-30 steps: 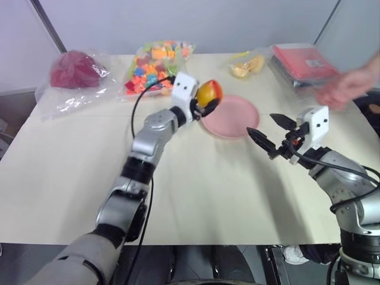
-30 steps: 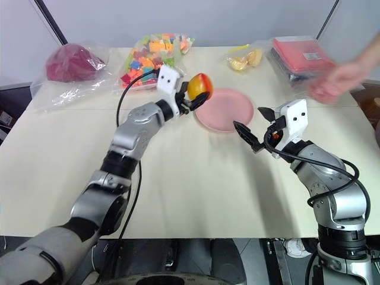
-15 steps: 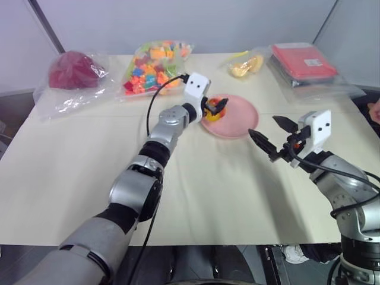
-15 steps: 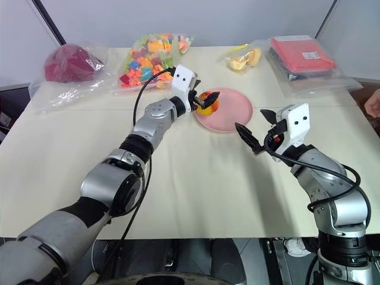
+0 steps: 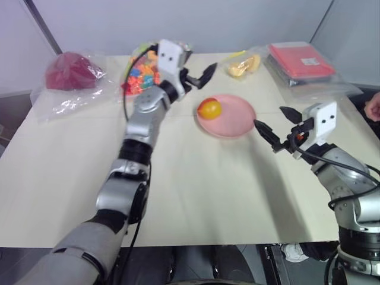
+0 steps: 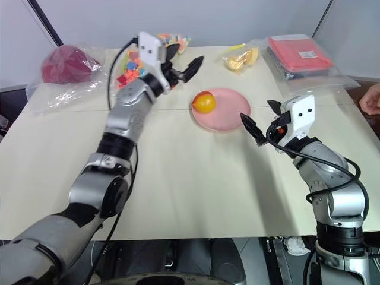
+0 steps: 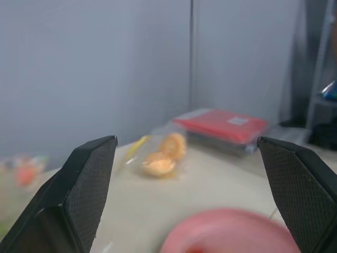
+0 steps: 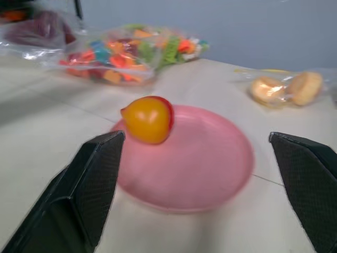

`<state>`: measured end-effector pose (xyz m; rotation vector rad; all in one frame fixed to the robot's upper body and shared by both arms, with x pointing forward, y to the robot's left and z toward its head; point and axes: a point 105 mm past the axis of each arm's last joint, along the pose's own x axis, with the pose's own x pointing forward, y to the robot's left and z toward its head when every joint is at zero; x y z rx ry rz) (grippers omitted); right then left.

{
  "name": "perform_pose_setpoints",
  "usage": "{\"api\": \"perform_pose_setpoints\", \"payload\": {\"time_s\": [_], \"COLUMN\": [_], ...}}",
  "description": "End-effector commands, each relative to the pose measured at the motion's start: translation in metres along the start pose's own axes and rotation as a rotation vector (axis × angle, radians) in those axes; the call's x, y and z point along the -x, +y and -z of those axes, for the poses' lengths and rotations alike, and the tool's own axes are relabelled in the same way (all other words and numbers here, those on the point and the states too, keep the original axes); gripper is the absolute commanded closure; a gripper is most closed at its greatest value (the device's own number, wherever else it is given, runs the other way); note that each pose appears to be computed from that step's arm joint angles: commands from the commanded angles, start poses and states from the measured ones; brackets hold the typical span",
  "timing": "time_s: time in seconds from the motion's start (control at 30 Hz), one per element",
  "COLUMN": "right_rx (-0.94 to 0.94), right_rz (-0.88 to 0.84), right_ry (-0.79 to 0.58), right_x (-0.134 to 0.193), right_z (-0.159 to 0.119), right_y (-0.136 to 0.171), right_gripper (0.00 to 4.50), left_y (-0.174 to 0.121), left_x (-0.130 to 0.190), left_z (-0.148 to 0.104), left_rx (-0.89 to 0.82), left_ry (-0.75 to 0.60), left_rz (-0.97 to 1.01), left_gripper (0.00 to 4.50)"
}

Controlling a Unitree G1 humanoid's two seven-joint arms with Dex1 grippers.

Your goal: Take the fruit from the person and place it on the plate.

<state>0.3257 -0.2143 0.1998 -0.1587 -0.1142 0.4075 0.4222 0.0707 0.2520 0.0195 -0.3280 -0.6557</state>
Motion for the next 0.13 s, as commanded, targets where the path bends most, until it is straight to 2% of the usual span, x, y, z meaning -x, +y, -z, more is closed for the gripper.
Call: {"api": "perform_pose_setpoints", "payload": {"time_s": [0.03,0.13], "right_rx": [0.055,0.07], "right_rz": [0.042,0.078], "right_ry": [-0.05,-0.043], "right_x": [0.002,0.005], "right_z": [-0.014,-0.013], "right_y": [-0.017,-0.032], "right_gripper": [0.0,0.0], "left_y": [0.011,0.025], "left_x": [0.025,0.056], "left_z": [-0.021,-0.019], "left_rx": [-0.033,-0.041], "left_ry": [-0.017,0.026], "left_rz": [-0.042,-0.123], "left_gripper": [0.06,0.06]}}
